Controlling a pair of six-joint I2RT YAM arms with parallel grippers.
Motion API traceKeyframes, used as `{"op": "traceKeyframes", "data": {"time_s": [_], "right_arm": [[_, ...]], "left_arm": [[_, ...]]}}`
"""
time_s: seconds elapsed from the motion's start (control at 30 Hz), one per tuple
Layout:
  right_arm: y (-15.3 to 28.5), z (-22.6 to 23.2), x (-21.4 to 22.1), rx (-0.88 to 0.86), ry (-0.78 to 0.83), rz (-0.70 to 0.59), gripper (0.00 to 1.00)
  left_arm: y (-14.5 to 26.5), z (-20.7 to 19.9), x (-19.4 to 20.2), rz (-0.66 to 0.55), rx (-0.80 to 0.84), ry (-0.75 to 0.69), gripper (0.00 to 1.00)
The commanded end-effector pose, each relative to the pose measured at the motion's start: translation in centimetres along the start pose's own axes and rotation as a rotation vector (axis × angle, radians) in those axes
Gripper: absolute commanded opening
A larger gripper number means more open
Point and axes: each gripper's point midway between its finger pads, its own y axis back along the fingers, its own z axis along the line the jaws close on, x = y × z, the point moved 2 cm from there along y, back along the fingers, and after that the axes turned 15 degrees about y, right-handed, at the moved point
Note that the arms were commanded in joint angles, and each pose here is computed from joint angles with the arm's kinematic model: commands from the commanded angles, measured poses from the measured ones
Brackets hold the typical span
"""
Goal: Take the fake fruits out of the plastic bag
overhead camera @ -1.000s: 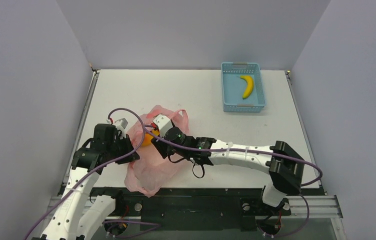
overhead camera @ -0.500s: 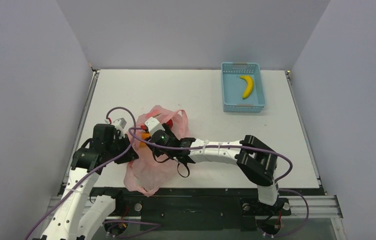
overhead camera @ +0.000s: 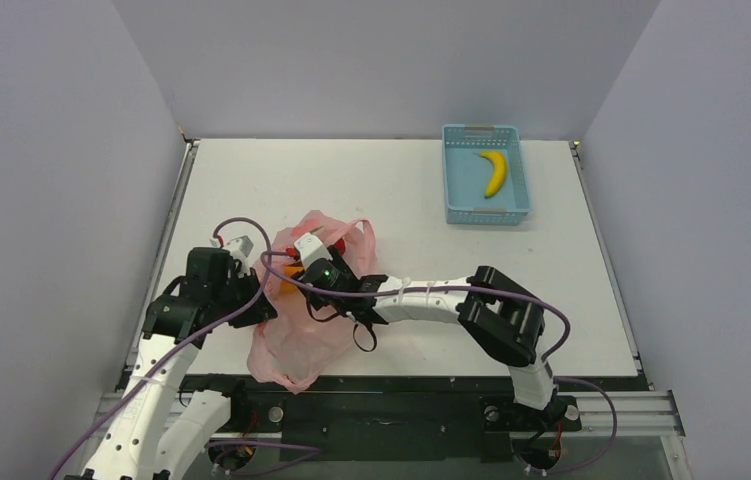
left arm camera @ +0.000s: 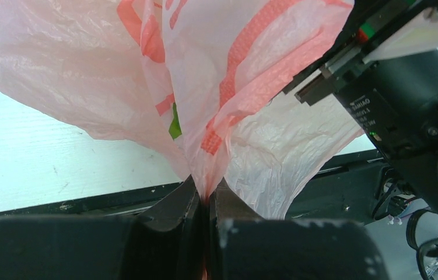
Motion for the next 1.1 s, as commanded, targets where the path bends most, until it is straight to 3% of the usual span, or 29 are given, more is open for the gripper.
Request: {"op": "traceKeyframes", "data": {"time_s": [0.0,0.17,0.43,0.83,1.07], "right_arm": [[-1.5,-0.5,0.9,0.003,-0.043,-0.021,0.57],[-2.6,-0.4,1.5,-0.015,-0.052,-0.018,0.54],[-3.3,0.3,1.9,-0.037,-0.040,-0.007,0.36],[-3.4,0.9,2.3,-0.067,-0.022,0.000,0.35],[-0.9,0.3,0.1,-0.073,-0.032,-0.054,0.15]], "left_arm": [[0.5,-1.4,-1.1,-0.034,0.054,-0.037,0.01],[0.3,-1.3,-1.1,-0.026,0.047,-0.032,0.01],[0.1,-1.3,-1.1,-0.022,0.042,-0.029,0.01],[0.1,-1.2,-1.1,-0.022,0.040,-0.026,0.02],[0.1,-1.3,-1.1,-0.023,0.043,-0.029,0.02]]}}
